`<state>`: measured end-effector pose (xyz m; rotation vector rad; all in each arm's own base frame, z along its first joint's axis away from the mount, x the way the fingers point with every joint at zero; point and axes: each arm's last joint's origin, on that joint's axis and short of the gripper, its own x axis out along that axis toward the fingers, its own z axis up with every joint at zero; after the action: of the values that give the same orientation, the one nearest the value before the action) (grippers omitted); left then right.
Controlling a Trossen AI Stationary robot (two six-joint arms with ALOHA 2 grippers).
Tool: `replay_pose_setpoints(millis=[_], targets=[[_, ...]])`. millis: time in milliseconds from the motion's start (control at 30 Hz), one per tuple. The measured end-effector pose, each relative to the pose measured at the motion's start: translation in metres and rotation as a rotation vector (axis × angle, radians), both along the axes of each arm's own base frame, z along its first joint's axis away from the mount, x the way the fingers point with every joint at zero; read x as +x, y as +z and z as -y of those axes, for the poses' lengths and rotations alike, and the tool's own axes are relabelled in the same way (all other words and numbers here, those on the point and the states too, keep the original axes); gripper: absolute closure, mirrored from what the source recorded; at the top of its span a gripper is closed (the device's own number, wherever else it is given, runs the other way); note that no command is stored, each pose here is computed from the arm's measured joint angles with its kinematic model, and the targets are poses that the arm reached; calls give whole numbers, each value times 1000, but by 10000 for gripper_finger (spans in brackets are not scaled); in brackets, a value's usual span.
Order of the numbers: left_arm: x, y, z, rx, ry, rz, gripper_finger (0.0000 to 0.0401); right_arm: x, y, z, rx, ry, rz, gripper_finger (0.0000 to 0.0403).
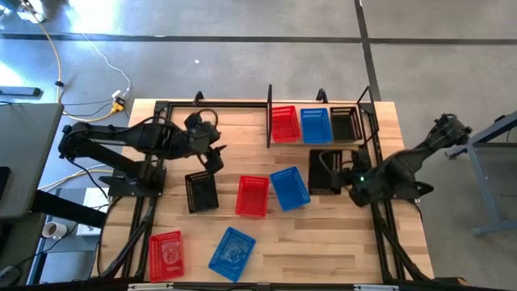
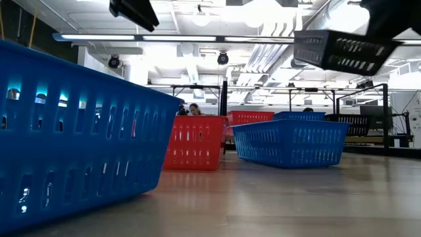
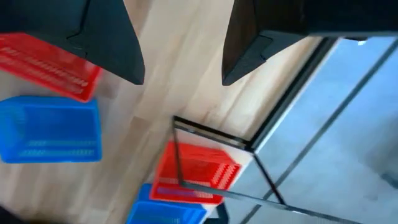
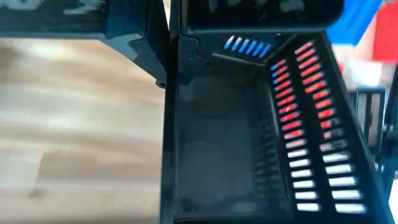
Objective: Stack baskets on shelf by color
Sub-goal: Stack the bottom black basket on the black basket on the shelf
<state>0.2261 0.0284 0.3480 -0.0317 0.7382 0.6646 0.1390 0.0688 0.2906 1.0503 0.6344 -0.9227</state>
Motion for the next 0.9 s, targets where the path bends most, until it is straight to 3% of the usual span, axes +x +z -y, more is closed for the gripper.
replay_pose_setpoints(millis=[300, 700, 900], targets=[[-6, 0, -32, 48, 49, -69, 196, -1, 10, 40, -105, -60, -17, 403], [-10, 3, -62, 31, -36, -57, 196, -11, 53, 85, -223, -126, -146, 403], [-13, 3, -69, 29, -25, -63, 196, -17, 54, 106, -161, -135, -228, 403]])
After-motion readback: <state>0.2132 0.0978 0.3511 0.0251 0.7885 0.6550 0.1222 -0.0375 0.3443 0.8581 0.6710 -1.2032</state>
